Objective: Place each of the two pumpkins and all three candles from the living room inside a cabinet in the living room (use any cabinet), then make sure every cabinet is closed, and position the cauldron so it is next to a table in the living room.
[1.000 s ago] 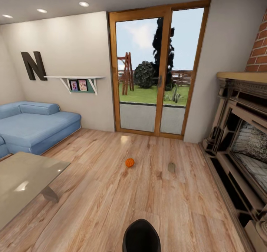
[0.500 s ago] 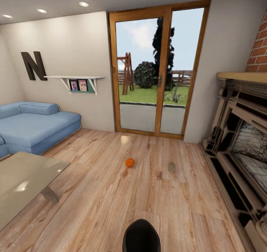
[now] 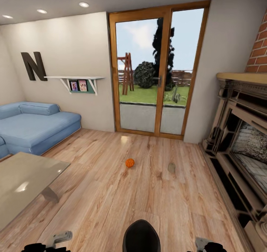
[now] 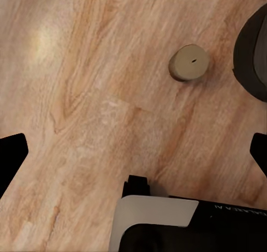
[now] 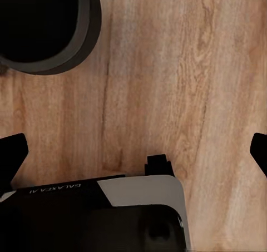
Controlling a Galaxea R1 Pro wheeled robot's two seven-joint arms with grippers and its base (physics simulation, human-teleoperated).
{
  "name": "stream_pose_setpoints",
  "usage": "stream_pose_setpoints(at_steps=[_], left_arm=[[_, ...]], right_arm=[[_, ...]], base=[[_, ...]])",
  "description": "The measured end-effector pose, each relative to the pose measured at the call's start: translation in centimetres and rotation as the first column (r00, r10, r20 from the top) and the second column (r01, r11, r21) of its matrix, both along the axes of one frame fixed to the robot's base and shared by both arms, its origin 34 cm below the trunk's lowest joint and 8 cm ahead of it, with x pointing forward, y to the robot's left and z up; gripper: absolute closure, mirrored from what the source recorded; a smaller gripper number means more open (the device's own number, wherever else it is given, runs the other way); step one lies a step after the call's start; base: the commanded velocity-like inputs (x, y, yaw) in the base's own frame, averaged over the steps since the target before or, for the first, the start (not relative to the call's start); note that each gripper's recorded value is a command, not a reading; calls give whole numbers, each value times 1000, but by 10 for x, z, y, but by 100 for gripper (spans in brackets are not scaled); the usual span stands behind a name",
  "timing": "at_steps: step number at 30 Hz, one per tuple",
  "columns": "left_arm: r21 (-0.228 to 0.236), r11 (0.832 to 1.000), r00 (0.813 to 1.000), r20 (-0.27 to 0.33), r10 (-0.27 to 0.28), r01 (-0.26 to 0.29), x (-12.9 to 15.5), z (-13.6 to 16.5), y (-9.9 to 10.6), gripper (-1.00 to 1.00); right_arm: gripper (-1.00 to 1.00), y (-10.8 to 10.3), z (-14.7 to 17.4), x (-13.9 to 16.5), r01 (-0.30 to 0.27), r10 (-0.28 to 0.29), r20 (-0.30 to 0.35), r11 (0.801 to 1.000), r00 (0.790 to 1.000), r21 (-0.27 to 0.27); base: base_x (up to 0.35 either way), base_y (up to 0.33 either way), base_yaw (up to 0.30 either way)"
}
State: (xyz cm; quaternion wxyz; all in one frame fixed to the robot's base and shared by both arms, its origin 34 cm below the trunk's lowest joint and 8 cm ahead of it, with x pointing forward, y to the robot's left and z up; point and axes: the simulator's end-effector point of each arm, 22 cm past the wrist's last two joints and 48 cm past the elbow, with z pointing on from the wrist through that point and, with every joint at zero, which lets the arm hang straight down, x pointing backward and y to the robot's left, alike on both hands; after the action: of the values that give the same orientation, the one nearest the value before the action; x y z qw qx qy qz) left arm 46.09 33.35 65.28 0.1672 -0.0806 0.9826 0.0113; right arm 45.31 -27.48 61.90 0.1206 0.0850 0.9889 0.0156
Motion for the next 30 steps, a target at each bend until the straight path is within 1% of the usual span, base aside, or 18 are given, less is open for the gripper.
stream_pose_setpoints(at_steps=[2,6,12,19,20,22,23,25,26,27,29,30], left_arm=[[0,1000,1000,0,0,0,0,4,-1,-100],[5,1000,1000,2,-2,2,2,12,-1,-100],[6,1000,1000,14,-3,3,9,25,-1,-100],[1,1000,1000,29,-3,3,16,40,-4,-100],[-4,1000,999,45,-2,3,24,45,-6,-100],[-6,1000,999,54,-2,3,29,50,-8,-100],[-13,1000,998,70,-1,2,39,55,-11,-100],[-26,1000,997,81,0,3,44,56,-19,-100],[-44,999,996,86,0,4,47,47,-30,-100],[-47,999,996,89,-1,5,47,45,-34,-100],[-56,998,995,97,2,3,52,35,-43,-100],[-56,998,995,97,4,1,54,34,-44,-100]], right_arm=[[-100,2,-2,-2,-3,3,-3,1000,1000,2],[-100,4,-2,1,-9,9,28,1000,1000,-5],[-100,4,6,1,-11,11,33,1000,999,-14],[-100,8,20,7,-8,8,48,1000,999,3],[-100,21,25,17,-6,4,89,1000,996,22],[-100,28,30,22,-6,3,110,1000,994,29],[-100,37,36,30,-5,-1,138,999,990,42],[-100,47,44,39,-5,-4,161,998,987,55],[-100,57,48,44,-6,-5,175,998,984,65],[-100,62,50,46,-8,-4,181,998,984,67],[-100,83,57,50,-30,14,195,996,981,80],[-100,88,60,51,-41,24,198,996,980,79]], base=[[0,0,0],[0,0,0],[0,0,0],[0,0,0],[0,0,0],[0,0,0],[0,0,0],[0,0,0],[0,0,0],[0,0,0],[0,0,0],[0,0,0]])
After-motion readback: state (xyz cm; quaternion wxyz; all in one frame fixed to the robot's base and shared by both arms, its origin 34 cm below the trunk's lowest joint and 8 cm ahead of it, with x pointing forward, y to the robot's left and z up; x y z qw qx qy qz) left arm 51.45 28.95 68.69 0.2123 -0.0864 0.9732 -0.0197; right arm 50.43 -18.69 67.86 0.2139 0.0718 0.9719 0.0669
